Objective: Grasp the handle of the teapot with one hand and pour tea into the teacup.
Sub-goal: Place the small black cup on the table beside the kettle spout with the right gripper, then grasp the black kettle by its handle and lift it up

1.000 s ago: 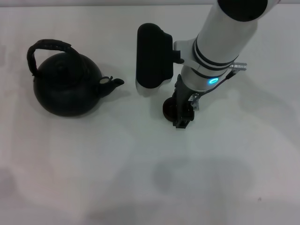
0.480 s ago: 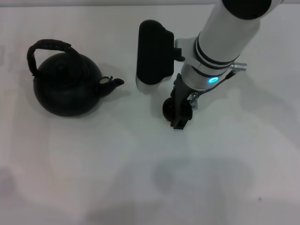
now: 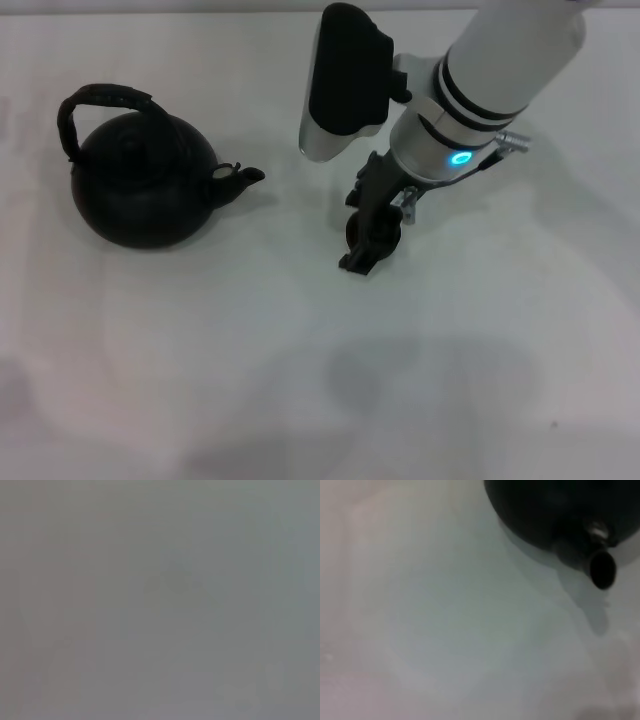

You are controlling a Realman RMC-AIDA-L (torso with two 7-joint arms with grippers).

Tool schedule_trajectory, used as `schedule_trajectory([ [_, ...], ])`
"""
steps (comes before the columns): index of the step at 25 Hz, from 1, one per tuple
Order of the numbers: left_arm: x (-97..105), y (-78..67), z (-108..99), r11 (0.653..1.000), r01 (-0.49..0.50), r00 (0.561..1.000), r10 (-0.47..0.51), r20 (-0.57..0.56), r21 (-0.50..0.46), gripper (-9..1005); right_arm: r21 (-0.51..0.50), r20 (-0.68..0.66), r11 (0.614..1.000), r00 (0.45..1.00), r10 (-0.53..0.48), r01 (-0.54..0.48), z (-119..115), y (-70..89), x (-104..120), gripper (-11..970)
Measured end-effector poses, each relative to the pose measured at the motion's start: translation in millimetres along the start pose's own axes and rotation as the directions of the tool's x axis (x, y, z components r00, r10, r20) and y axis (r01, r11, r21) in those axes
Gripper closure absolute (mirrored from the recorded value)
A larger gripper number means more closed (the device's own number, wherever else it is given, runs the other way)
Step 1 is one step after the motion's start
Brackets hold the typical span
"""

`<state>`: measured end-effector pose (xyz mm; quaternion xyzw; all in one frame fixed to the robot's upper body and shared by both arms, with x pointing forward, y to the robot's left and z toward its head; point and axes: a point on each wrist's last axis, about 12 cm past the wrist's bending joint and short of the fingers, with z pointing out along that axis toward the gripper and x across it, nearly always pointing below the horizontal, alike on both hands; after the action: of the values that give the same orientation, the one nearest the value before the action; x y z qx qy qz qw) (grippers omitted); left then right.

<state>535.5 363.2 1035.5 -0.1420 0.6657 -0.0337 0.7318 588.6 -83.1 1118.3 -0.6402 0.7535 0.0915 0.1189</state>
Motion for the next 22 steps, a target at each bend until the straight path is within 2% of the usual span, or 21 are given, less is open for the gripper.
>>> schedule_trajectory([
  [8, -0.1, -0.7, 0.8, 1.000, -0.001, 1.000, 0.001, -0.001, 0.002, 269, -0.083, 0.131, 0.991, 0.985, 0.117, -0.107, -1.7, -5.4, 8.7, 100],
  [11, -0.4, -0.6, 1.2, 1.000, -0.002, 1.000, 0.002, -0.001, 0.005, 269, -0.100, 0.208, 0.980, 0.960, 0.187, -0.169, -6.1, -14.2, 19.7, 100],
  [14, -0.5, -0.2, 1.2, 1.000, -0.005, 1.000, 0.005, -0.002, 0.005, 269, -0.131, 0.296, 0.954, 0.908, 0.297, -0.269, -11.1, -26.6, 34.5, 100],
  [16, -0.4, 0.0, 1.1, 1.000, -0.007, 1.000, 0.007, -0.004, 0.006, 269, -0.174, 0.366, 0.923, 0.847, 0.385, -0.344, -14.4, -34.6, 44.7, 100],
  [18, 0.0, 0.6, 0.4, 1.000, -0.010, 1.000, 0.010, -0.007, 0.007, 269, -0.231, 0.436, 0.879, 0.763, 0.477, -0.417, -16.6, -41.2, 56.3, 100],
  [22, 0.7, 2.2, -1.6, 1.000, -0.011, 1.000, 0.011, -0.010, 0.003, 270, -0.345, 0.566, 0.770, 0.535, 0.627, -0.537, -20.3, -50.0, 83.8, 100],
])
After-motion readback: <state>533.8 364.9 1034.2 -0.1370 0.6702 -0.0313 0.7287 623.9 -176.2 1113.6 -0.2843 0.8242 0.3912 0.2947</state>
